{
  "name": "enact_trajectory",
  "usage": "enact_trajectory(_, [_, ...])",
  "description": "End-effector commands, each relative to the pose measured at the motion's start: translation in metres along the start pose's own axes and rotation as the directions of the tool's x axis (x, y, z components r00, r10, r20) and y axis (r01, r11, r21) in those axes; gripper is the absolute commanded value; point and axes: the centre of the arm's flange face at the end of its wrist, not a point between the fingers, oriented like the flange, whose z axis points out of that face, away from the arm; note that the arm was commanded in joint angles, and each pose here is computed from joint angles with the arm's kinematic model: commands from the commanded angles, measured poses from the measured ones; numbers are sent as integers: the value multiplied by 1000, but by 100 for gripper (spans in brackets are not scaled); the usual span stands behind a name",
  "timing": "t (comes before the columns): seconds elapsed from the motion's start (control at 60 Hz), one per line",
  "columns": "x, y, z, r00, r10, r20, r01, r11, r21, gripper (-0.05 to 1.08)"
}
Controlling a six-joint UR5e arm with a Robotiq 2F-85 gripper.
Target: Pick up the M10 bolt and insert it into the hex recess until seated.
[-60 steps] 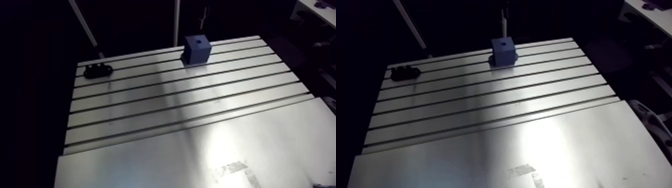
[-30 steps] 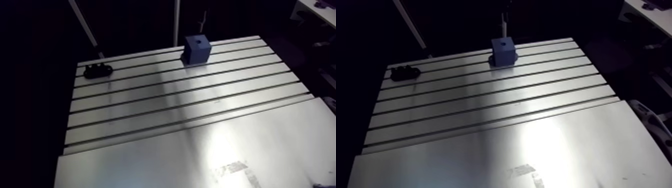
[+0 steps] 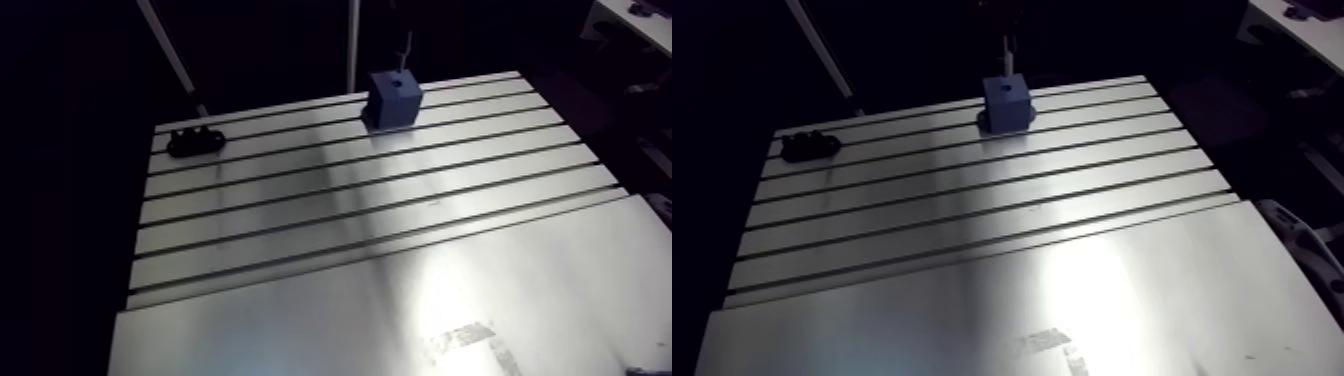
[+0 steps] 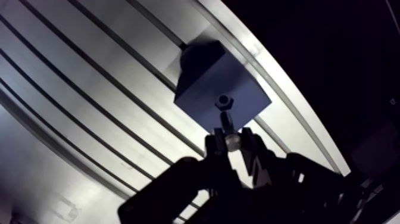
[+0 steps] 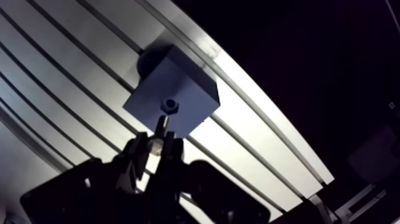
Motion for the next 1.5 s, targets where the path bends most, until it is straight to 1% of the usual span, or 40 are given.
enact_trajectory(0.017, [-1,-1,4,1000,3,3,-3,1000,3,101])
enact_trajectory(0.133, [0,0,6,1000,4,2,-4,1000,1,101])
enact_trajectory(0.15, [0,2,10,1000,5,4,-5,1000,5,100])
enact_trajectory(0.183, [0,2,10,1000,5,4,-5,1000,5,100])
enact_trajectory(0.217, [-1,1,14,1000,4,8,-4,1000,11,100])
enact_trajectory(0.233, [-1,1,14,1000,4,8,-4,1000,11,100])
enact_trajectory(0.4, [-3,4,14,1000,11,4,-11,1000,5,100])
enact_trajectory(0.633, [-2,2,16,1000,11,5,-11,1000,7,100])
enact_trajectory(1.233, [-1,3,15,1000,10,1,-10,1000,2,100])
enact_trajectory(1.25, [-1,3,14,1000,10,-1,-10,1000,0,100])
enact_trajectory(1.367, [-1,3,16,1000,11,-1,-11,1000,2,100])
enact_trajectory(1.45, [0,3,16,1000,10,-4,-10,1000,-2,100])
enact_trajectory(1.5, [1,4,15,1000,11,-7,-11,1000,-8,100])
